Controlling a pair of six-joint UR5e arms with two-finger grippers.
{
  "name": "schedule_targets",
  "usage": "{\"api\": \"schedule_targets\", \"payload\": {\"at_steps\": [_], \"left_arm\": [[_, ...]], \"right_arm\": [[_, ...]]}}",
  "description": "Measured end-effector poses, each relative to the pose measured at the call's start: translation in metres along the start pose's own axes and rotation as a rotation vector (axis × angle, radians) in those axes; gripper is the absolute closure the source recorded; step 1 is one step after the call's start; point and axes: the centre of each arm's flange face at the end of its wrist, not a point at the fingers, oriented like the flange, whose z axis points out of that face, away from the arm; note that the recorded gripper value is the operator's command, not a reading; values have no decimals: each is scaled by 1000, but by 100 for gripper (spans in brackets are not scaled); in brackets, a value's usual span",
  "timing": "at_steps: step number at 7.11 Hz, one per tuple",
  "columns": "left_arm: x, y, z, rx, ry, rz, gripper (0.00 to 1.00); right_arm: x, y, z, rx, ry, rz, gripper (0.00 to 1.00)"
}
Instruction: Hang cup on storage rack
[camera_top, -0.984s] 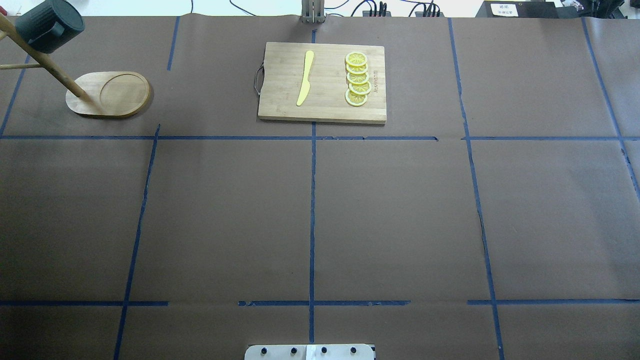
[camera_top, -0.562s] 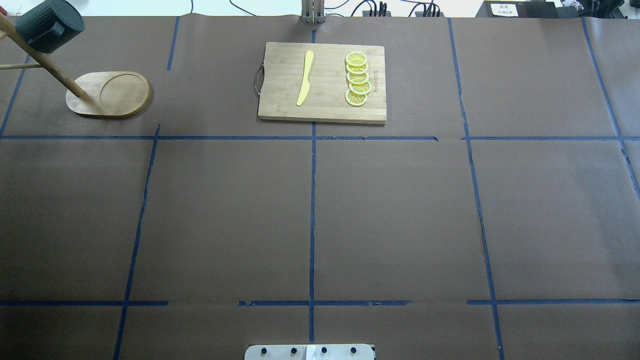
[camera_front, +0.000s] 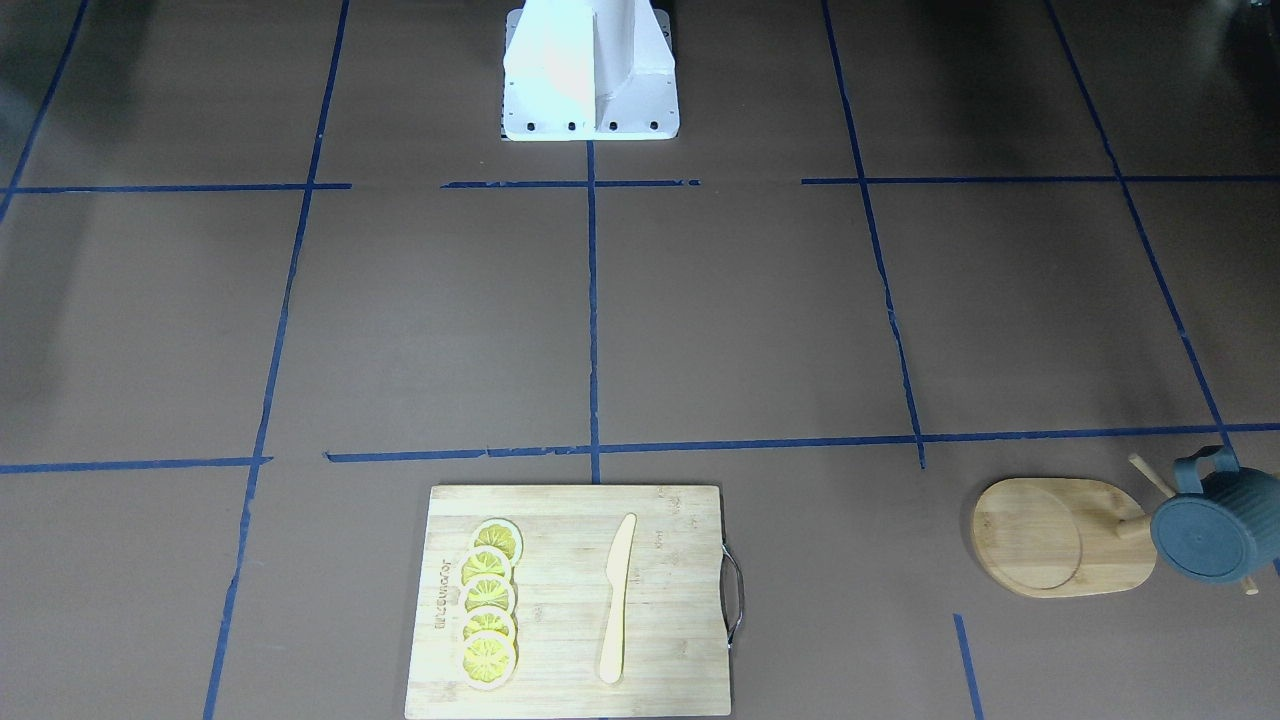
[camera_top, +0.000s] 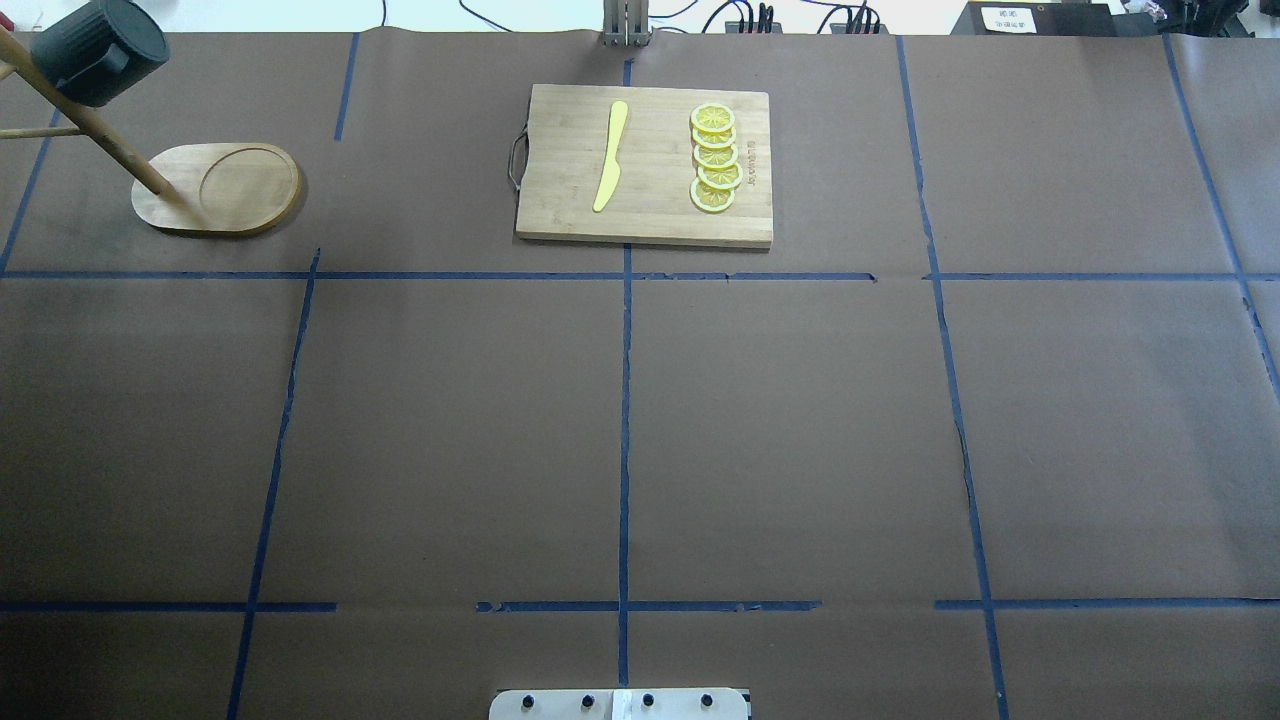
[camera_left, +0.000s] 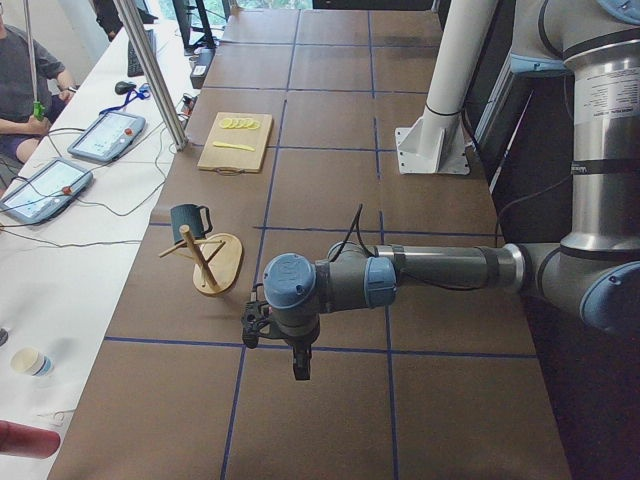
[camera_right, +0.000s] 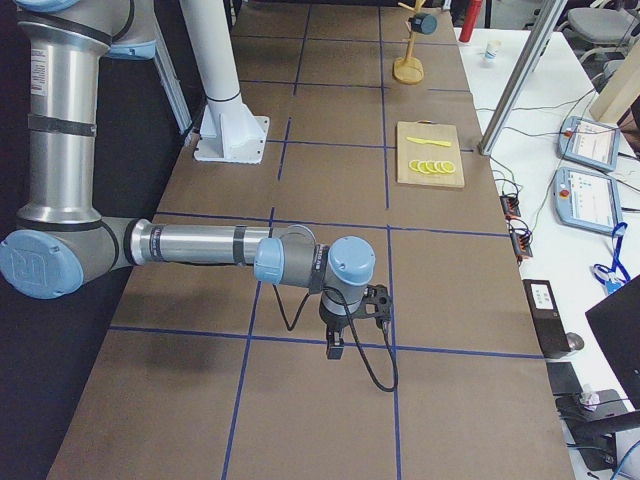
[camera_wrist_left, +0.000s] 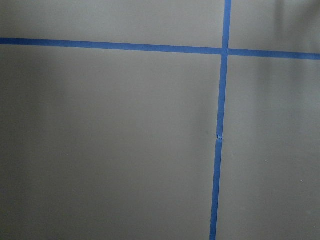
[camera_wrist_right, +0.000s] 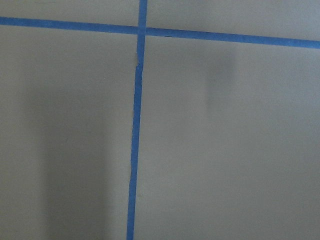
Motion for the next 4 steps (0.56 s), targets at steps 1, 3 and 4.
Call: {"api": "schedule_targets", "payload": {"at_steps": [1, 3, 4], "left_arm": [[-1, 1, 1, -1, 0, -1, 0], [-2, 2, 2, -5, 0, -5, 0], [-3, 5, 4, -9, 1, -8, 0]], "right_arm": [[0, 0, 0, 0, 0, -1, 0], [0, 1, 0, 0, 0, 0, 0], [0, 1, 0, -1, 0, 0, 0]]}}
